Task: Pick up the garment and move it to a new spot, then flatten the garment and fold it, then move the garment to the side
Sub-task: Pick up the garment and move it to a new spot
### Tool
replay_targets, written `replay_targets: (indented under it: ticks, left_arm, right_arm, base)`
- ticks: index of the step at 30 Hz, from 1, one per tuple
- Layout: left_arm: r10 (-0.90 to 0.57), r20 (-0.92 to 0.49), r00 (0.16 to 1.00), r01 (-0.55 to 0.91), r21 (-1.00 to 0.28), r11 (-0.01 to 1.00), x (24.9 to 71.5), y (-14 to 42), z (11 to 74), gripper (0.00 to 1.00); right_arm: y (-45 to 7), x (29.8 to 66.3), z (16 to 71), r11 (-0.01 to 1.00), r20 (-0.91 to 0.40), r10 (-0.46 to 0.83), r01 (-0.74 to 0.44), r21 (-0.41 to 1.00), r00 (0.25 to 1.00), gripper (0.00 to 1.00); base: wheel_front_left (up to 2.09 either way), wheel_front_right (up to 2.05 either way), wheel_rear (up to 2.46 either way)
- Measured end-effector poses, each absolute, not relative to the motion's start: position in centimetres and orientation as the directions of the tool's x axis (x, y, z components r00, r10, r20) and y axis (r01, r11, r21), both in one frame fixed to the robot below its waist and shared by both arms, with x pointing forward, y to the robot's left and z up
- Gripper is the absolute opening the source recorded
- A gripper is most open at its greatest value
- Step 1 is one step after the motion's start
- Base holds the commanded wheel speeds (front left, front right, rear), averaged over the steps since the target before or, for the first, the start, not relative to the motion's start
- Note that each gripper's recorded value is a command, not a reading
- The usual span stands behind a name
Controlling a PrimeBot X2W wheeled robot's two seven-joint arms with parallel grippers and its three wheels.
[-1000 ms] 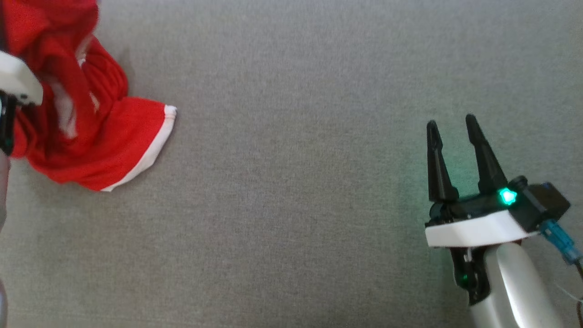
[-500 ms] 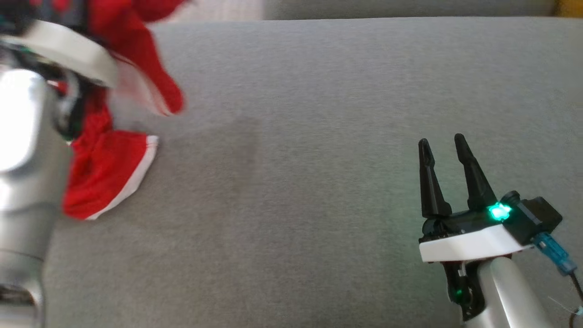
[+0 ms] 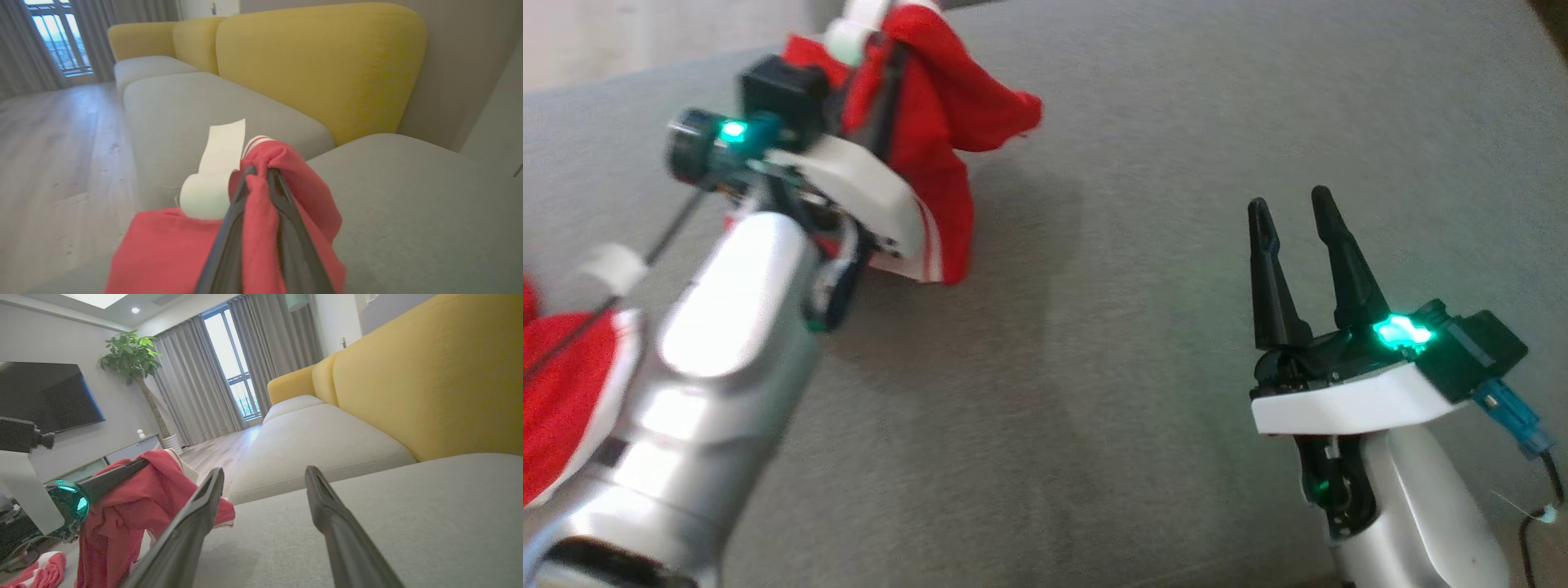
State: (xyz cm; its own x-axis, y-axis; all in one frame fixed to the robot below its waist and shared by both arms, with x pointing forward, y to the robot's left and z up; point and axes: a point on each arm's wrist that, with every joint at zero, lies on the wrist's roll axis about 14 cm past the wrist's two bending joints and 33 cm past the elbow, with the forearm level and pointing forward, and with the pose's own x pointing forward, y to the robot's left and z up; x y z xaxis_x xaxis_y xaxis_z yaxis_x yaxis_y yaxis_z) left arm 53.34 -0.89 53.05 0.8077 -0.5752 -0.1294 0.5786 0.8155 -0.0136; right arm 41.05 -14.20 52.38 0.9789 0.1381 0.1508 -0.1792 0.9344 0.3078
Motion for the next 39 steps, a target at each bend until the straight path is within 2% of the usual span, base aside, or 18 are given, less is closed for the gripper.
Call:
replay_targets:
  ticks: [1,3,7,10,14,20,30,35,39]
  left_arm:
    - [-0.601,-0.139,0.787,0.603,-0.03,0.797,53.1,-2.4,52.5,0.05]
    - [-0.642,-0.156,0.751,0.642,-0.061,0.765,52.5,-5.0,51.3,1.0]
    - [-0.699,-0.133,0.703,0.689,-0.117,0.715,51.8,-8.7,50.3,1.0]
    - [-0.69,-0.088,0.718,0.679,-0.128,0.723,52.4,-8.7,50.8,1.0]
    - [-0.648,-0.035,0.761,0.64,-0.124,0.759,53.3,-6.5,51.9,1.0]
    - [-0.513,0.031,0.858,0.514,-0.1,0.852,54.0,1.2,53.0,1.0]
    - [-0.298,-0.046,0.953,0.291,-0.13,0.948,45.9,12.5,48.5,1.0]
    - [-0.202,-0.056,0.978,0.188,-0.188,0.964,41.9,14.4,47.6,1.0]
    - [-0.178,-0.057,0.982,0.163,-0.213,0.964,40.3,14.3,47.3,1.0]
  right_arm:
    - [-14.8,40.9,52.3,0.938,0.146,0.122,-0.162,0.307,0.982,1.0]
    - [-15.8,40.5,51.9,0.944,0.13,0.092,-0.128,0.305,0.987,1.0]
    - [-17.9,39.9,51.3,0.954,0.107,0.033,-0.063,0.293,0.994,1.0]
    - [-18.8,39.9,51.1,0.956,0.102,0.007,-0.037,0.29,0.995,1.0]
    - [-18.4,40.2,51.3,0.956,0.11,0.019,-0.05,0.288,0.994,1.0]
    - [-16.8,40.9,51.4,0.956,0.121,0.067,-0.098,0.277,0.99,1.0]
    - [-12.7,40.9,50.6,0.941,0.102,0.181,-0.203,0.272,0.978,1.0]
    - [-11.1,41.2,50.9,0.931,0.112,0.224,-0.246,0.271,0.968,1.0]
    - [-9.9,41.4,50.8,0.922,0.11,0.258,-0.278,0.27,0.96,1.0]
  base:
    - [0.0,0.0,0.0]
    - [0.0,0.0,0.0]
    - [0.0,0.0,0.0]
    - [0.0,0.0,0.0]
    - [0.0,0.0,0.0]
    - [0.0,0.0,0.0]
    - [0.0,0.0,0.0]
    - [0.0,0.0,0.0]
    - [0.0,0.0,0.0]
